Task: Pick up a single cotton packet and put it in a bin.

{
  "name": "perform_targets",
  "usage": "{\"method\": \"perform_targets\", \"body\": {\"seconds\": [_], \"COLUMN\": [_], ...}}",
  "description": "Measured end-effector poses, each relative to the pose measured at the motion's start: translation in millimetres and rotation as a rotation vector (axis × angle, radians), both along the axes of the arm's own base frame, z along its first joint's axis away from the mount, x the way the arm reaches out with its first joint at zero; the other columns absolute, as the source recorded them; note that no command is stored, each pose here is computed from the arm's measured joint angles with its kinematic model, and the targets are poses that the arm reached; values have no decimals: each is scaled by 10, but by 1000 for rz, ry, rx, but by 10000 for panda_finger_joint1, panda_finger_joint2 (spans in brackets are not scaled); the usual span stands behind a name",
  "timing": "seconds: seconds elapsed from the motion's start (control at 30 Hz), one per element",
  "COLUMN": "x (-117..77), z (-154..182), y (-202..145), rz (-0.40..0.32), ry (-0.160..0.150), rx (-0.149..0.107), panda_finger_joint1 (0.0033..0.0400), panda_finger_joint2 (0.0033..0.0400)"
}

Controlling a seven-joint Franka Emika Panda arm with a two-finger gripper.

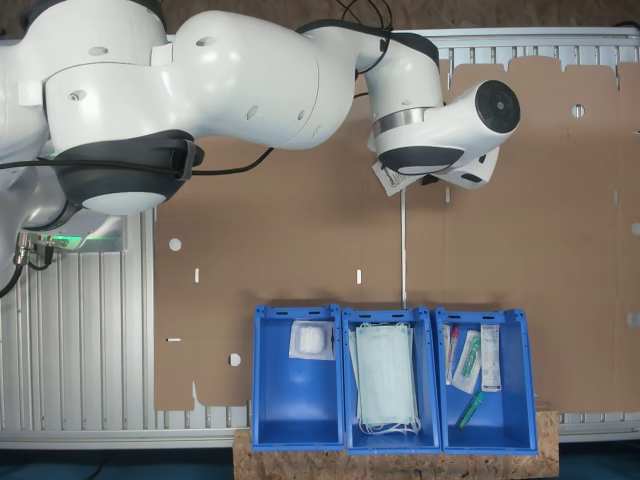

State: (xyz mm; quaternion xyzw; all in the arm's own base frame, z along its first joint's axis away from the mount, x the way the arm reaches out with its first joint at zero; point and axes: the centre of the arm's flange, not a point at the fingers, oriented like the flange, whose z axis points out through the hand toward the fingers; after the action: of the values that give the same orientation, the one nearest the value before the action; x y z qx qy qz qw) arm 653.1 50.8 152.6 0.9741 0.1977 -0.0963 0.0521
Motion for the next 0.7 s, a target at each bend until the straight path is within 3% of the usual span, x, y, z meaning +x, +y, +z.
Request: {"method": "perform_targets", "body": {"seconds": [0.7], "x": [-47], "z": [-31], "y": [351], "rz": [46], "ry": [9], "rx": [29], "panda_finger_joint1": [400], "panda_finger_joint2": [400]}}
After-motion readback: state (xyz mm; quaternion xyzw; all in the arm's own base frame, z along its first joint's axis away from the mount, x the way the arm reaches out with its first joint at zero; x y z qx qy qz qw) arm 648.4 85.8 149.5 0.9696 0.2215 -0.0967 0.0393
